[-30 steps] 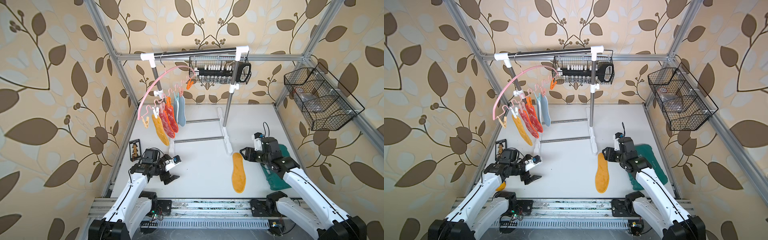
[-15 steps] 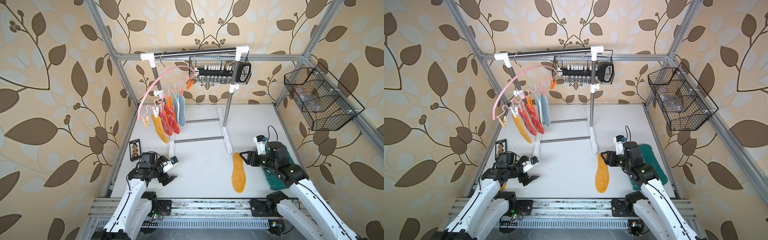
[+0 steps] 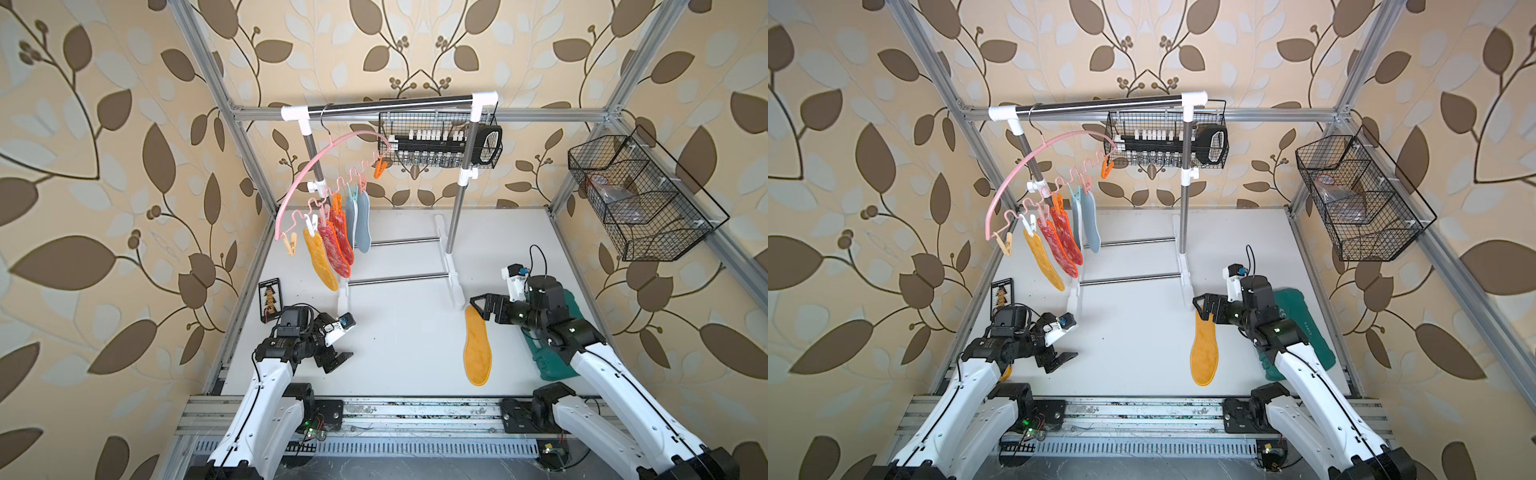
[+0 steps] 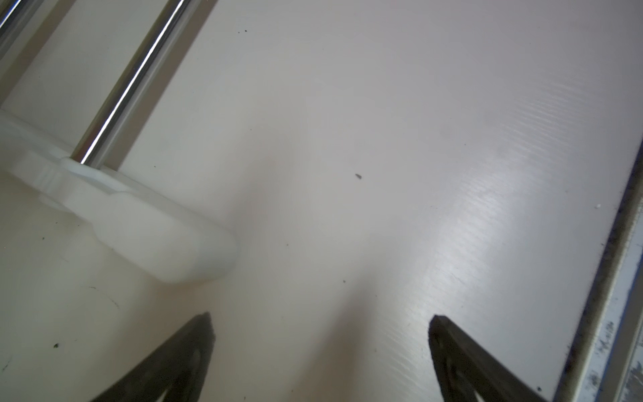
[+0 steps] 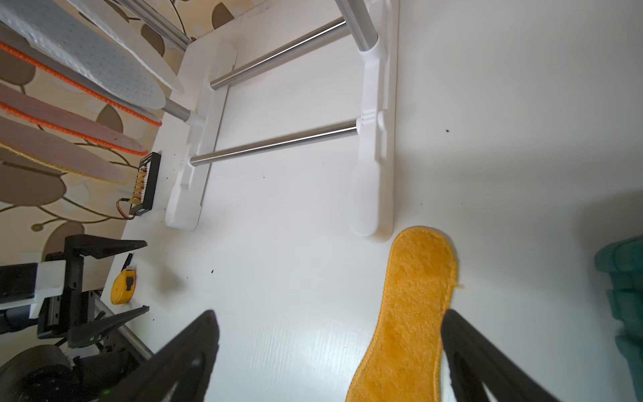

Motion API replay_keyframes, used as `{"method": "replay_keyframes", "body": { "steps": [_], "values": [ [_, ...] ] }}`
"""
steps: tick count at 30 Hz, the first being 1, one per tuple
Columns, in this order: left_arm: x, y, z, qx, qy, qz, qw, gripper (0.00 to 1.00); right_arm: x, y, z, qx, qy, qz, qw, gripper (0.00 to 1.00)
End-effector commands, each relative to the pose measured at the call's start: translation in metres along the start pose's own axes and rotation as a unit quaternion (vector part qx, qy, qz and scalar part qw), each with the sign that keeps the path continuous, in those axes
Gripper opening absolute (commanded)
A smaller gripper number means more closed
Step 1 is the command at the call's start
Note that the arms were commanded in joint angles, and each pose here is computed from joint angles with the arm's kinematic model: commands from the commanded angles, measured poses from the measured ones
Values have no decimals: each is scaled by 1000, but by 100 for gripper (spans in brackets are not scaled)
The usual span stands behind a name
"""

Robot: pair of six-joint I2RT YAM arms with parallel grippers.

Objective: Take the shoe insoles off the hanger
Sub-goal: Remove the insole from the hanger.

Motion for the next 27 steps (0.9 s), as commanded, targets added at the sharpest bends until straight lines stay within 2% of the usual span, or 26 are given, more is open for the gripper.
{"method": "replay_keyframes", "body": {
  "steps": [1, 3, 6, 9, 11, 13, 17, 20, 24, 27],
  "values": [
    [-5, 4, 5, -22, -1, -10, 1000, 99, 10, 15, 24, -50, 9, -8, 999, 98],
    [-6, 3, 5, -22, -1, -13, 1000, 99, 7, 22, 30, -70, 7, -30, 997, 98],
    [-4, 4, 4, -20, 7, -13, 1000, 99, -25, 40, 42, -126, -50, -158, 978, 98],
    [-4, 3, 2, -19, 9, -14, 1000, 99, -27, 53, 49, -131, -35, -192, 972, 98],
    [-3, 2, 2, -18, 10, -16, 1000, 99, -22, 63, 49, -126, -19, -191, 973, 98],
    [-3, 3, 3, -19, 9, -17, 1000, 99, -15, 66, 50, -140, -12, -163, 977, 98],
    [-3, 0, -1, -15, 7, -13, 1000, 99, 12, 61, 47, -149, 49, -52, 986, 98],
    [-4, -2, -3, -11, 7, -16, 1000, 99, 34, 51, 49, -141, 84, 25, 986, 98],
    [-3, -2, -3, -8, 11, -21, 1000, 99, 70, 48, 51, -171, 166, 120, 964, 95],
    [0, -5, -4, 1, 22, -32, 999, 99, 91, 54, 49, -220, 240, 159, 932, 95]
  ]
}}
Point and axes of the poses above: each gripper's point midway between its finger pads, its own y axis back along the fingers, its own x axis along the line the jaws close on, z = x × y, the point moved 4 cm from there along y, back along the fingers, and after that the axes turned 8 degrees about -y, right-handed, at the moved point
